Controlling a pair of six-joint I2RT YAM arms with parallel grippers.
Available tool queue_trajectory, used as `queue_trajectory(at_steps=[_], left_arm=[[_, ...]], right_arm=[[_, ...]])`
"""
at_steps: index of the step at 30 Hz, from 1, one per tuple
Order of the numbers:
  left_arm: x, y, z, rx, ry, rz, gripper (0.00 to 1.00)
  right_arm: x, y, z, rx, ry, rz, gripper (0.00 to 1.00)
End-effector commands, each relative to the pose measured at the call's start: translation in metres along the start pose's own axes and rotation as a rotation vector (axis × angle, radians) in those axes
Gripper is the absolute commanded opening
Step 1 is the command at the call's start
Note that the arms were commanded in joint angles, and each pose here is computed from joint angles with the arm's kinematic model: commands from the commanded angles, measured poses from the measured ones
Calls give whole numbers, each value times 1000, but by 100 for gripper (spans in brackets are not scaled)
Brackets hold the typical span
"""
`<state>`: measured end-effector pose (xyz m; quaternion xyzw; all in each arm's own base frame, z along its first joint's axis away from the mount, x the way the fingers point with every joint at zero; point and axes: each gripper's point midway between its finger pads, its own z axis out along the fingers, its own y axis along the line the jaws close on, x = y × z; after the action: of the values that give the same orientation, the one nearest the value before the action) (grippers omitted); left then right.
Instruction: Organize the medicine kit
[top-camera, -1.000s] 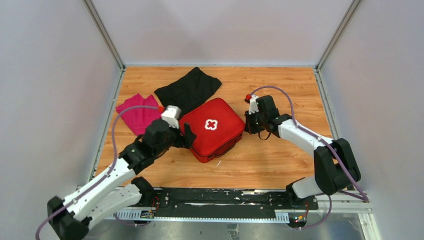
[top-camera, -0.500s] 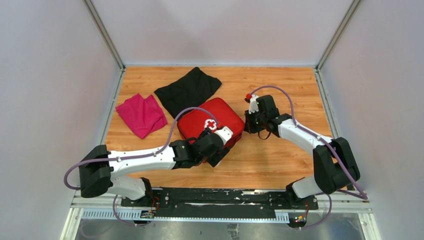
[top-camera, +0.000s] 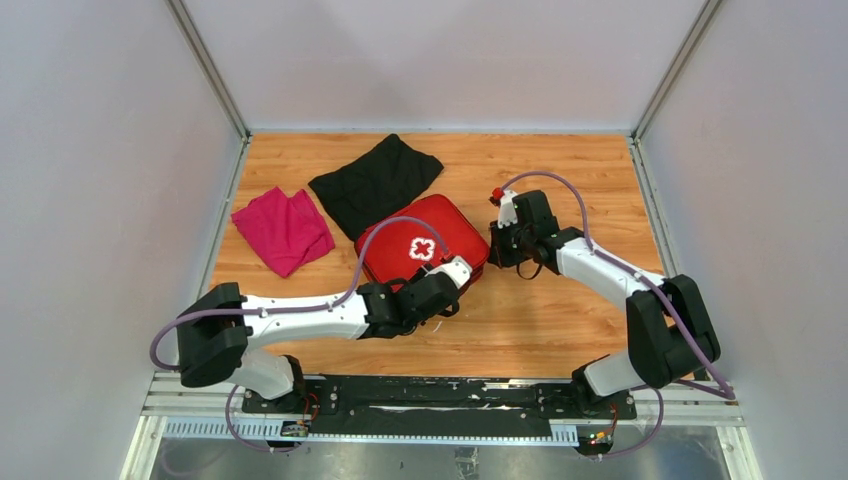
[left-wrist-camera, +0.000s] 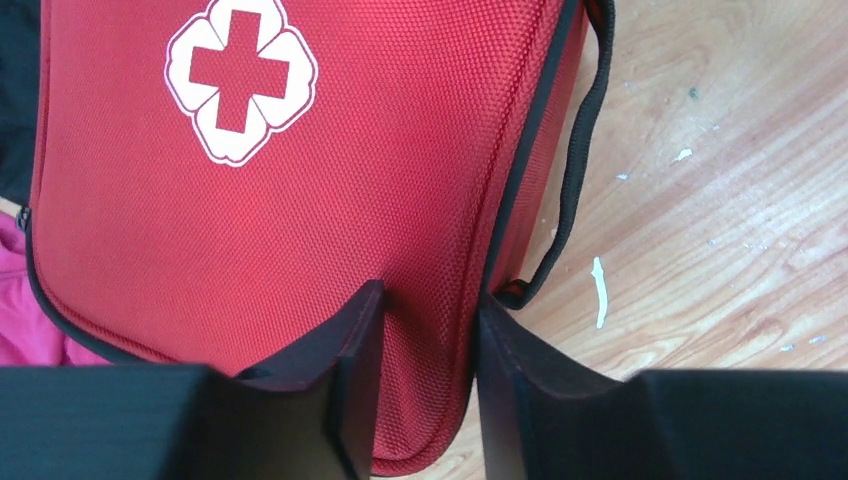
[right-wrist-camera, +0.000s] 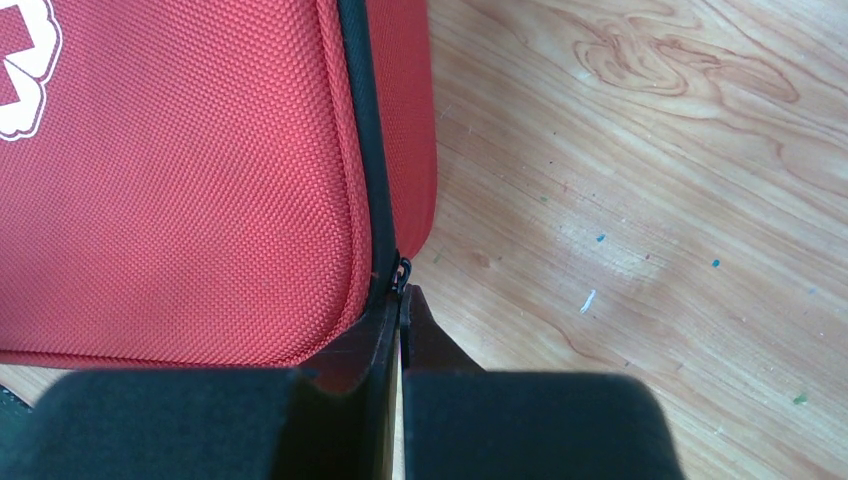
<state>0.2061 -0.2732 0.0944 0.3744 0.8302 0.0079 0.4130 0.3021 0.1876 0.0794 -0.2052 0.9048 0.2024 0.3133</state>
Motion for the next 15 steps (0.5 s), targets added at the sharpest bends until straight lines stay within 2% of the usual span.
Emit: queue_trajectory(at_steps=[1, 9, 15], left_arm=[[24, 4, 14, -66, 46, -48, 32], [45, 0, 24, -31, 80, -141, 3], [49, 6, 26, -19, 76, -190, 0]], right_arm=[[45, -1, -14, 14, 162, 52, 0], [72, -1, -44, 72, 226, 98, 0], [85, 18, -60, 23, 201, 95, 0]])
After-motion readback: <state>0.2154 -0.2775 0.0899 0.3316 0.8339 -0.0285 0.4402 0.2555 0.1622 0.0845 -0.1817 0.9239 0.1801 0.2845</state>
